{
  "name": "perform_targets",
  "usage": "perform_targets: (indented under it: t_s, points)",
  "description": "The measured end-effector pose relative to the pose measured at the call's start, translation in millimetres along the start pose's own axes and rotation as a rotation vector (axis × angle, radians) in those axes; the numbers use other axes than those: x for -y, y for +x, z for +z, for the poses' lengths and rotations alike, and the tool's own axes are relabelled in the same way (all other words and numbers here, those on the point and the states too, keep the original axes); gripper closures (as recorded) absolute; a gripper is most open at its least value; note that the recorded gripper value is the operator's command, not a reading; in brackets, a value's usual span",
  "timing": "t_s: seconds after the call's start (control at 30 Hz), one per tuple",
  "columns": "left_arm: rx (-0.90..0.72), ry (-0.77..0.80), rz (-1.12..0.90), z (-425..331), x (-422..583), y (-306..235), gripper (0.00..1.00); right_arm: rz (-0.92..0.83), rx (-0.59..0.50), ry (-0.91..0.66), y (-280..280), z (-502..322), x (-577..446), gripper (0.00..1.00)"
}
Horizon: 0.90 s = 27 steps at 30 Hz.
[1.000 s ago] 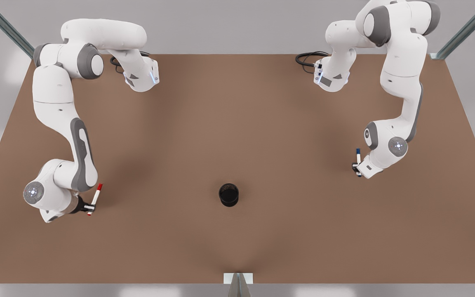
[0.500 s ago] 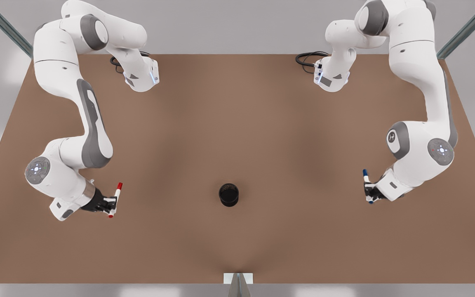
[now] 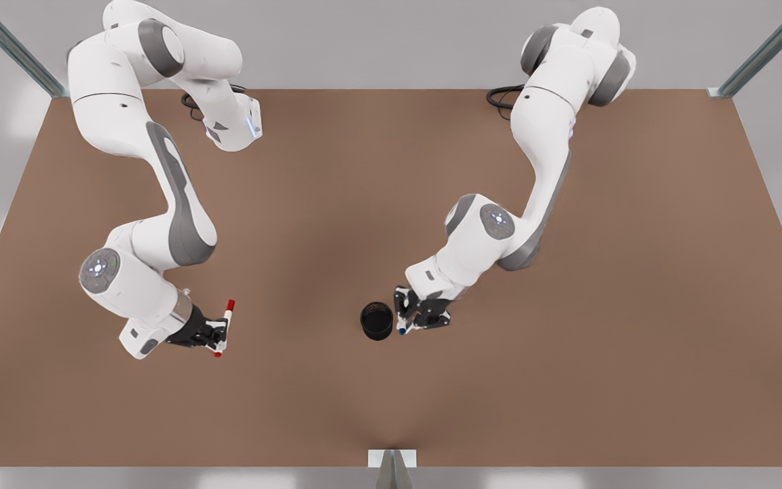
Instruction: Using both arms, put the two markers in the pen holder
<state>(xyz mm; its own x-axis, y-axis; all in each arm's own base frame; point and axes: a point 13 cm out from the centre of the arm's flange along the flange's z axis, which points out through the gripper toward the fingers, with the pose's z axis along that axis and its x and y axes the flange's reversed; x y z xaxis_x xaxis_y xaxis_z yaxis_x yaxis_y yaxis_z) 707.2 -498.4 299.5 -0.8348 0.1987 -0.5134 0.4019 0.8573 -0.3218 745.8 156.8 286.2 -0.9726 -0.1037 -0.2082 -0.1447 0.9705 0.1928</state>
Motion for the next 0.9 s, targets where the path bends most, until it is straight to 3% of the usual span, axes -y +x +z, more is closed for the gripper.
perform_targets:
  t_s: [0.13, 0.37, 0.9]
  points:
    - [0.174, 0.064, -0.066, 25, 42, -14, 0.79, -0.01, 0.031, -0.008, -7, -2, -18, 0.79]
    - [0.317, 0.069, -0.173, 53, 28, -9, 0.79, -0.007, 0.062, -0.016, -13, 1, -28, 0.79]
    - [0.291, 0.002, -0.251, 82, -28, 47, 0.79, 0.0, 0.064, -0.02, -12, 9, -32, 0.79]
